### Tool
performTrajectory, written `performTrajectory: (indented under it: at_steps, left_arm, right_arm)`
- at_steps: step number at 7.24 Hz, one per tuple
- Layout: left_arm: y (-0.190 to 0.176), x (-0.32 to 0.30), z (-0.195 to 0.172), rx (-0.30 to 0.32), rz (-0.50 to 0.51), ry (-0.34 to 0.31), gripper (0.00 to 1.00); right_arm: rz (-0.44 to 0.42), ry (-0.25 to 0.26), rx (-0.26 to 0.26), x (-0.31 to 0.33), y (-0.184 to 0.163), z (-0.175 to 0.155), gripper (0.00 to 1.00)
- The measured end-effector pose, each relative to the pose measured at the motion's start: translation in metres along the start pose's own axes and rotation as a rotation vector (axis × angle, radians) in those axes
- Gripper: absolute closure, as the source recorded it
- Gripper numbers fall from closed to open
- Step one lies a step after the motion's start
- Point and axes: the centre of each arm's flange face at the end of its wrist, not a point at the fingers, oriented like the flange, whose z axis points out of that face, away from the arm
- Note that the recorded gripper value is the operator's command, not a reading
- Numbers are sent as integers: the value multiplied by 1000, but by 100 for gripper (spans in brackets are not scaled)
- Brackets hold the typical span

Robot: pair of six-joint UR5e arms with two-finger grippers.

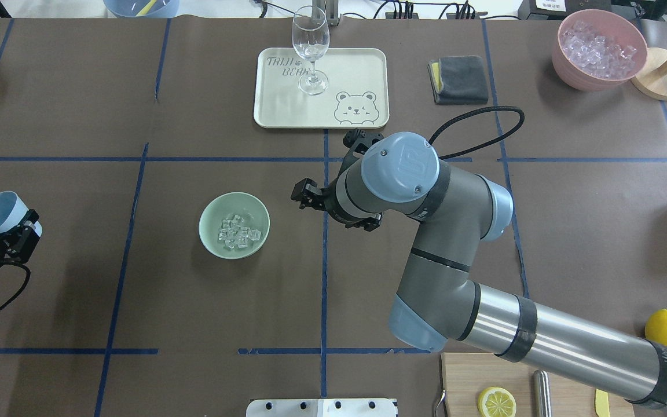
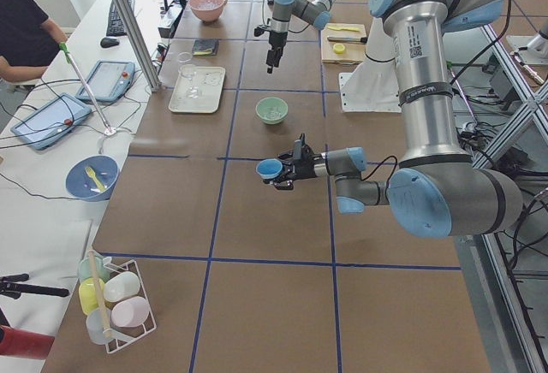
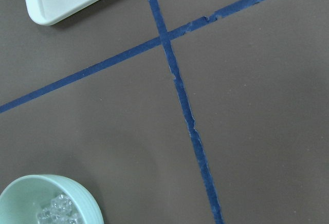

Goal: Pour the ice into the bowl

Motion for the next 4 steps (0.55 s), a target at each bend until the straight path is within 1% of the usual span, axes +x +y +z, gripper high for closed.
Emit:
performTrajectory:
  at_steps: [4]
  left_arm:
    - [28,7,24,37,21,-33,100]
  right_arm:
    - [21,-7,25,-36,33,19,0]
